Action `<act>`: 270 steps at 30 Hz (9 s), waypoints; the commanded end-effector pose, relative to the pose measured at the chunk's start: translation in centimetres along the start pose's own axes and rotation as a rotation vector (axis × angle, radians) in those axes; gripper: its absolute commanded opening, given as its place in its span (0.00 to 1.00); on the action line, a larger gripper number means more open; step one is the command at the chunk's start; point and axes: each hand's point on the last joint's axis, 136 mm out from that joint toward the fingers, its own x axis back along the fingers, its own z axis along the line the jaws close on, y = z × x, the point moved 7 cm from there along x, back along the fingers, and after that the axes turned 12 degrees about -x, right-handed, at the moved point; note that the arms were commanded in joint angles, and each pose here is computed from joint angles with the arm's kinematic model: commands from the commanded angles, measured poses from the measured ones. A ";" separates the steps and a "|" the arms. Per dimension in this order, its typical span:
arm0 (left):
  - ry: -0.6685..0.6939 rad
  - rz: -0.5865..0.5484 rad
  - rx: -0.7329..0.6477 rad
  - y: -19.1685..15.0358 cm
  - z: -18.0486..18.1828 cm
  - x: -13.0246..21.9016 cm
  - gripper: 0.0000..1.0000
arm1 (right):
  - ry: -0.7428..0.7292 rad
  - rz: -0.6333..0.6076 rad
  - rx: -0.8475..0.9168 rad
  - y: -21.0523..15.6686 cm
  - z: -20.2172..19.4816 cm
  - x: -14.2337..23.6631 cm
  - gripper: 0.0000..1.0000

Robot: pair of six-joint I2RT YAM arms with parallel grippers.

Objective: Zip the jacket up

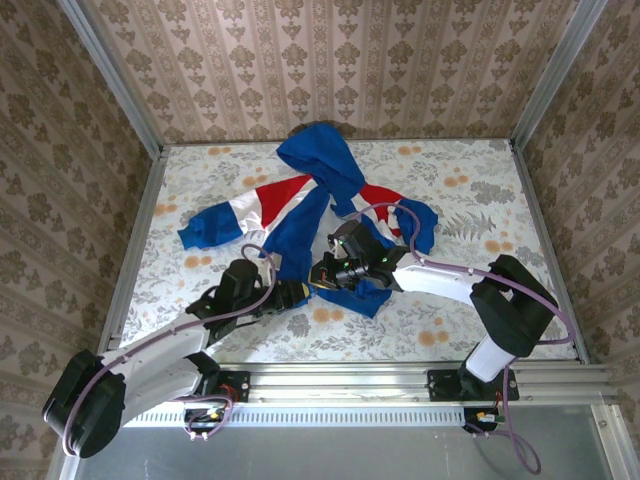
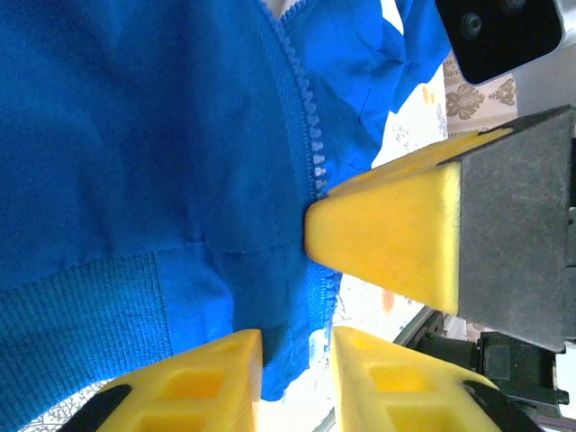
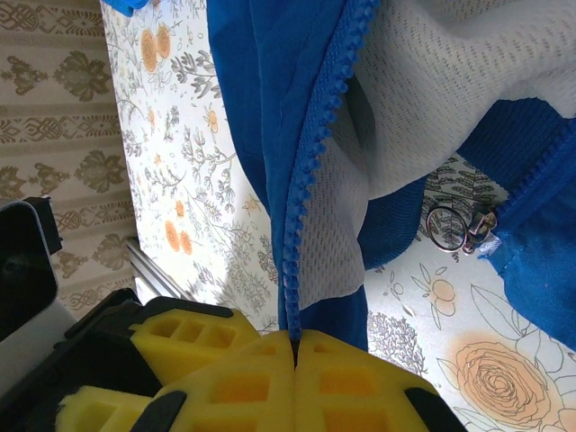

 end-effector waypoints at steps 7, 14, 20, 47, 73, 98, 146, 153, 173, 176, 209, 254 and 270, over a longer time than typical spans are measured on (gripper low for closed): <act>-0.052 -0.009 0.000 0.2 -0.4 -0.1 0.25 | 0.035 0.022 -0.007 0.0 1.0 -0.4 0.00; -0.035 -0.007 0.020 -0.2 0.2 -0.1 0.32 | 0.033 0.022 -0.008 -0.1 0.8 -0.5 0.00; 0.001 0.004 0.039 -0.8 0.9 0.0 0.33 | 0.034 0.017 -0.012 0.0 0.8 -0.5 0.00; -0.060 -0.013 0.026 -0.6 0.6 -0.6 0.16 | 0.044 0.030 -0.022 -0.2 0.7 -0.8 0.00; -0.019 -0.093 -0.003 0.1 2.2 1.1 0.00 | -0.295 -0.118 0.041 0.7 -4.1 1.4 0.47; -0.003 -0.077 -0.028 0.0 2.9 1.3 0.00 | -0.582 -0.073 0.104 1.5 -7.6 -2.1 0.25; -0.021 -0.015 -0.152 1.9 1.3 0.5 0.00 | -0.417 -0.094 0.302 -0.6 -5.0 1.4 0.00; -0.064 -0.054 -0.195 2.8 0.1 0.9 0.00 | -0.300 -0.142 0.444 -0.9 -3.1 3.4 0.00; -0.185 -0.264 -0.453 5.4 -3.0 2.5 0.00 | -0.071 -0.153 0.772 -0.7 -0.1 6.9 0.00; -0.235 -0.283 -0.495 5.4 -3.4 2.4 0.00 | -0.046 -0.156 0.790 -0.7 -0.2 7.1 0.00; -0.340 -0.218 -0.615 3.1 -3.5 0.2 0.00 | 0.081 -0.168 0.925 -1.4 0.7 8.4 0.00; -0.287 -0.119 -0.565 0.9 -1.5 -1.9 0.00 | -0.059 -0.109 0.719 -0.8 -3.3 8.4 0.00; -0.219 0.012 -0.410 -2.0 0.5 -7.9 0.00 | -0.275 -0.043 0.461 -0.9 -7.4 7.8 0.06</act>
